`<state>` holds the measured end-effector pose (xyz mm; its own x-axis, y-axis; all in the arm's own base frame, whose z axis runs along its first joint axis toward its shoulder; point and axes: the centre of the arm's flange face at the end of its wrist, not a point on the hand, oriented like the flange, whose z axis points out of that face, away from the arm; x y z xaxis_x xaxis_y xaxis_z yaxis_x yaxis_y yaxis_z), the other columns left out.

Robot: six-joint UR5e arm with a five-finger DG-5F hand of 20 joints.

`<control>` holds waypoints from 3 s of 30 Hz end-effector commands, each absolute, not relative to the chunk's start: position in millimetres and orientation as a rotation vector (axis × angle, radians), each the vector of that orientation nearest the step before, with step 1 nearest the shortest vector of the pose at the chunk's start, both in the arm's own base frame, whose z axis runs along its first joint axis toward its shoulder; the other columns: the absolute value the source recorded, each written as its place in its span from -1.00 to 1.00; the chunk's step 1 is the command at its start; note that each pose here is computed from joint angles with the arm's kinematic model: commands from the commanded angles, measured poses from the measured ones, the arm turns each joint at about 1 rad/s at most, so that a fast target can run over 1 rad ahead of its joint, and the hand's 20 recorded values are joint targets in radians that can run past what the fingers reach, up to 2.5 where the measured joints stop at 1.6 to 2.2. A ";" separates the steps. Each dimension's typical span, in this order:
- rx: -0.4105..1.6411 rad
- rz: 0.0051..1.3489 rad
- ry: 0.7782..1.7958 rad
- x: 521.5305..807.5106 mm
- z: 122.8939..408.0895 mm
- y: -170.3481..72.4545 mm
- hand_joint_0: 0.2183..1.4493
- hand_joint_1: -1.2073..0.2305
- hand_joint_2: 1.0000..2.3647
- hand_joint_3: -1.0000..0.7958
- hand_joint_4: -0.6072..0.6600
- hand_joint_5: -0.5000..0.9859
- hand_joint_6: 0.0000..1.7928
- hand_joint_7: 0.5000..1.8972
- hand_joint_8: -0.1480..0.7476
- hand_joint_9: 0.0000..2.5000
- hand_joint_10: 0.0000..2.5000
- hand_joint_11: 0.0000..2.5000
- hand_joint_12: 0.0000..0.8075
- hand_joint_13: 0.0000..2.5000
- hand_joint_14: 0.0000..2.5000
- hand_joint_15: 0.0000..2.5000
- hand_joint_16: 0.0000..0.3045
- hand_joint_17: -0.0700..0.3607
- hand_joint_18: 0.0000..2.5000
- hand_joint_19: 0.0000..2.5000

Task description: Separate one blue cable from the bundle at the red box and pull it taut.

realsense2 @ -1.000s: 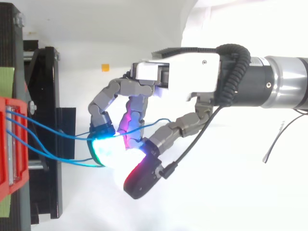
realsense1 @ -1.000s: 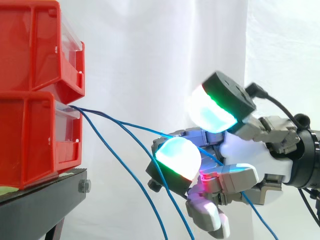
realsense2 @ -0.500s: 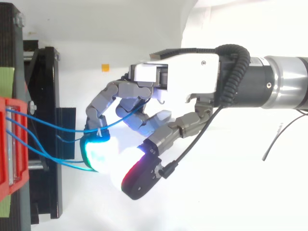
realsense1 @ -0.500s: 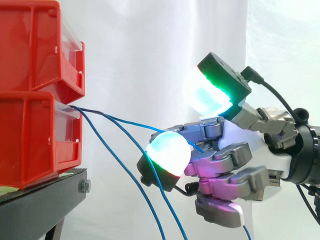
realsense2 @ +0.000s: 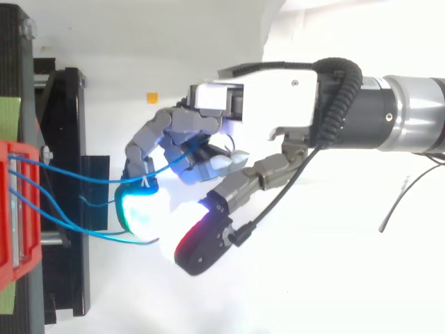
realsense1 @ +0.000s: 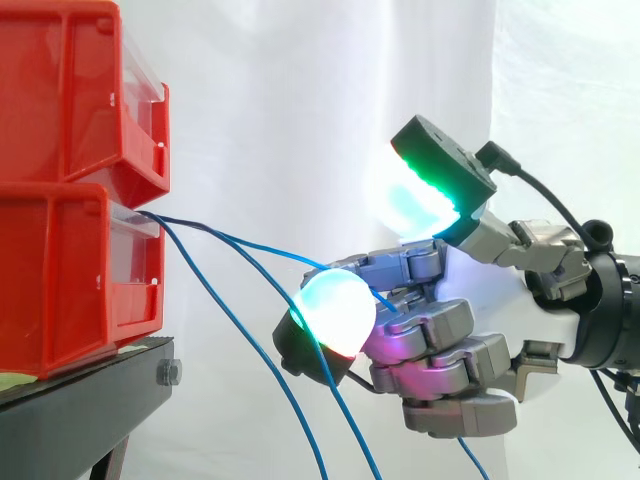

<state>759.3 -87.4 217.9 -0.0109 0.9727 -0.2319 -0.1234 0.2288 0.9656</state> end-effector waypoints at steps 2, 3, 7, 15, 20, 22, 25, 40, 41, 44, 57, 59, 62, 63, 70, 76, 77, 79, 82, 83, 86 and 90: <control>0.956 1.094 1.241 757.1 216.1 -97.7 -0.59 -0.08 -1.00 -0.44 0.34 -0.59 0.03 -0.49 0.30 -0.66 1.00 0.21 0.15 -0.31 1.00 -0.03 -0.62 -0.07 0.12 -0.13; 0.958 1.094 1.237 756.7 217.3 -100.0 -0.59 -0.08 -1.00 -0.44 0.34 -0.59 0.03 -0.49 0.29 -0.66 1.00 0.23 0.17 -0.27 1.00 0.01 -0.62 -0.07 0.12 -0.14; 0.963 1.086 1.233 755.4 216.6 -107.0 -0.59 -0.04 -1.00 -0.44 0.38 -0.60 0.03 -0.51 0.31 -0.64 1.00 0.30 0.22 -0.22 1.00 0.09 -0.60 -0.04 0.11 -0.38; 0.972 1.072 1.220 753.4 216.7 -120.9 -0.57 -0.02 -1.00 -0.44 0.42 -0.60 0.03 -0.53 0.34 -0.61 1.00 0.38 0.37 -0.09 1.00 0.20 -0.55 0.05 0.16 -0.55; 0.978 1.065 1.218 752.4 215.4 -126.7 -0.56 -0.02 -1.00 -0.44 0.43 -0.59 0.03 -0.51 0.35 -0.57 1.00 0.38 0.47 0.01 1.00 0.21 -0.50 0.11 0.29 -0.55; 0.980 1.063 1.219 752.1 215.2 -127.8 -0.55 -0.02 -1.00 -0.44 0.43 -0.59 0.03 -0.50 0.37 -0.55 1.00 0.41 0.51 0.06 1.00 0.21 -0.50 0.13 0.35 -0.54; 0.977 1.062 1.221 752.3 215.2 -126.7 -0.54 -0.02 -1.00 -0.44 0.43 -0.58 0.03 -0.48 0.37 -0.50 1.00 0.43 0.57 0.14 1.00 0.19 -0.49 0.13 0.44 -0.51; 1.004 1.079 1.204 756.5 191.4 -129.6 -0.38 -0.02 -0.99 -0.37 0.40 -0.57 0.01 -0.39 0.32 -0.42 1.00 0.56 0.68 0.24 1.00 0.21 -0.50 0.12 0.53 -0.44; 1.004 1.080 1.203 756.7 191.5 -129.5 -0.37 -0.03 -0.99 -0.35 0.39 -0.57 0.01 -0.39 0.30 -0.43 1.00 0.58 0.67 0.24 1.00 0.21 -0.51 0.11 0.52 -0.44; 1.004 1.083 1.200 756.9 191.9 -129.5 -0.36 -0.06 -0.99 -0.32 0.38 -0.57 0.01 -0.39 0.31 -0.44 1.00 0.57 0.67 0.22 1.00 0.21 -0.51 0.11 0.51 -0.44; 1.008 1.083 1.165 760.7 203.8 -142.8 -0.36 -0.11 -0.98 -0.28 0.35 -0.58 0.02 -0.40 0.27 -0.49 1.00 0.51 0.59 0.15 1.00 0.17 -0.53 0.07 0.43 -0.43; 1.013 1.080 1.169 761.0 203.7 -144.0 -0.37 -0.11 -0.99 -0.32 0.36 -0.58 0.02 -0.40 0.27 -0.49 1.00 0.49 0.59 0.14 1.00 0.15 -0.52 0.08 0.43 -0.45; 1.015 1.079 1.171 761.8 206.6 -143.0 -0.38 -0.11 -0.99 -0.32 0.36 -0.57 0.02 -0.38 0.28 -0.49 1.00 0.48 0.55 0.14 1.00 0.15 -0.53 0.07 0.42 -0.45; 1.016 1.078 1.172 762.9 207.6 -143.0 -0.37 -0.11 -0.98 -0.31 0.36 -0.57 0.02 -0.38 0.28 -0.49 1.00 0.48 0.55 0.13 1.00 0.13 -0.54 0.06 0.42 -0.45; 1.016 1.078 1.172 763.2 209.6 -143.0 -0.35 -0.20 -0.98 -0.18 0.32 -0.57 0.03 -0.35 0.28 -0.50 1.00 0.48 0.53 0.13 1.00 0.15 -0.53 0.07 0.41 -0.43; 1.010 1.084 1.173 766.8 216.7 -141.4 -0.34 -0.26 -0.98 -0.15 0.32 -0.57 0.03 -0.36 0.28 -0.50 1.00 0.44 0.49 0.11 1.00 0.15 -0.53 0.07 0.41 -0.45; 1.013 1.082 1.176 767.4 218.4 -141.4 -0.33 -0.27 -0.98 -0.15 0.31 -0.57 0.03 -0.37 0.27 -0.50 1.00 0.44 0.49 0.12 1.00 0.14 -0.53 0.07 0.41 -0.45; 1.019 1.079 1.184 767.1 218.5 -141.4 -0.33 -0.28 -0.98 -0.13 0.29 -0.57 0.04 -0.37 0.27 -0.50 1.00 0.44 0.48 0.10 1.00 0.15 -0.53 0.07 0.40 -0.45; 1.026 1.077 1.201 766.5 217.2 -137.7 -0.33 -0.30 -0.98 -0.11 0.26 -0.57 0.04 -0.35 0.27 -0.50 1.00 0.45 0.46 0.10 1.00 0.16 -0.53 0.07 0.40 -0.44; 1.026 1.077 1.201 766.7 217.8 -137.7 -0.32 -0.32 -0.98 -0.10 0.24 -0.57 0.04 -0.36 0.26 -0.50 1.00 0.45 0.45 0.09 1.00 0.16 -0.53 0.07 0.39 -0.45; 1.024 1.078 1.199 767.5 219.2 -137.7 -0.31 -0.33 -0.98 -0.08 0.19 -0.56 0.04 -0.36 0.26 -0.51 1.00 0.46 0.44 0.08 1.00 0.17 -0.54 0.05 0.37 -0.46; 1.021 1.080 1.195 769.0 222.5 -137.7 -0.30 -0.37 -0.98 -0.05 0.10 -0.56 0.05 -0.33 0.24 -0.52 1.00 0.44 0.40 0.06 1.00 0.17 -0.55 0.04 0.35 -0.42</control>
